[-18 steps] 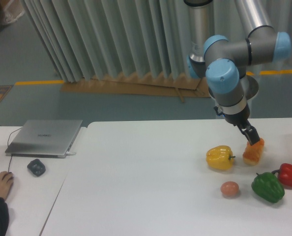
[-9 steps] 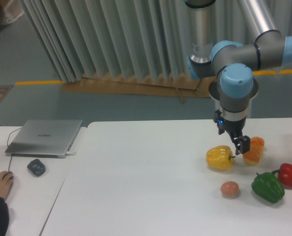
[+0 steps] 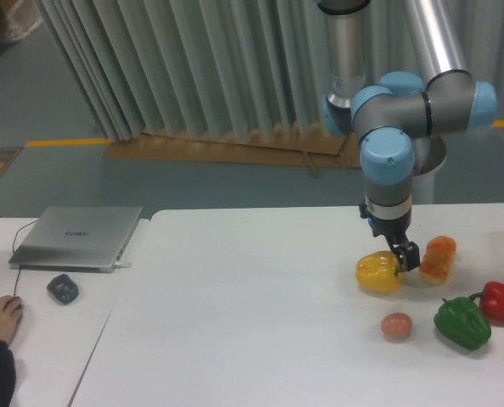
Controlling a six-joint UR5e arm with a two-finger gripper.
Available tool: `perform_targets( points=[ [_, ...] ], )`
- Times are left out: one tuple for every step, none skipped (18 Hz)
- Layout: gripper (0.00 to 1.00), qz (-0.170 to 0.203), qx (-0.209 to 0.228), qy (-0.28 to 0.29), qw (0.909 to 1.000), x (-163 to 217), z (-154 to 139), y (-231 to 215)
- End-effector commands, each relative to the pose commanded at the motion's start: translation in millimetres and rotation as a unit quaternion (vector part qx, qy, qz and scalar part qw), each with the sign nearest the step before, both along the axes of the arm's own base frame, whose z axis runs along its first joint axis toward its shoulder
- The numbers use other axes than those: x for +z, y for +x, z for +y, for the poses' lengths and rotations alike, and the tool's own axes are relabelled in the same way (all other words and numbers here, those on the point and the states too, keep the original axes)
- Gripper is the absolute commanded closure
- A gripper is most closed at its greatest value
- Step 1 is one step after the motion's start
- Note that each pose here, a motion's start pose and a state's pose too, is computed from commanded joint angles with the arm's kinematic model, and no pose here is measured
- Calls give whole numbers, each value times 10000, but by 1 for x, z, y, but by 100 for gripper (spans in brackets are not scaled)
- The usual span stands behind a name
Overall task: Place the yellow pepper in a basket
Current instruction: 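Lower the gripper down onto the yellow bell pepper, then close the gripper on the yellow pepper's stem end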
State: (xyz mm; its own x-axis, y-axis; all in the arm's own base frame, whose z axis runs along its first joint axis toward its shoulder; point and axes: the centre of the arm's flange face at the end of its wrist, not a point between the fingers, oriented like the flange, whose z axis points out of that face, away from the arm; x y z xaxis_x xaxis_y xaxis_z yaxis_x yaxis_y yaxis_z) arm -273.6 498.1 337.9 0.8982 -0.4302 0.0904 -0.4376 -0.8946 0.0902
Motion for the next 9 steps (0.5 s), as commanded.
perform_targets(
  points=[
    [0, 45, -15, 52, 10000, 2, 2, 0],
    [0, 37, -8, 41, 10000, 0, 2, -1],
    [0, 10, -41, -26, 10000, -9, 7, 1],
    [0, -28, -106, -115, 9999, -18, 11, 6],
    [0, 24, -226, -278, 9994, -26, 17, 13],
    [0, 112, -274, -363, 9989, -26, 16, 15],
    [0, 108, -284, -380, 9988, -26, 15, 15],
    [0, 113, -284, -375, 9988, -24, 15, 16],
    [0, 104, -277, -386, 9988, -25, 14, 16]
  ],
)
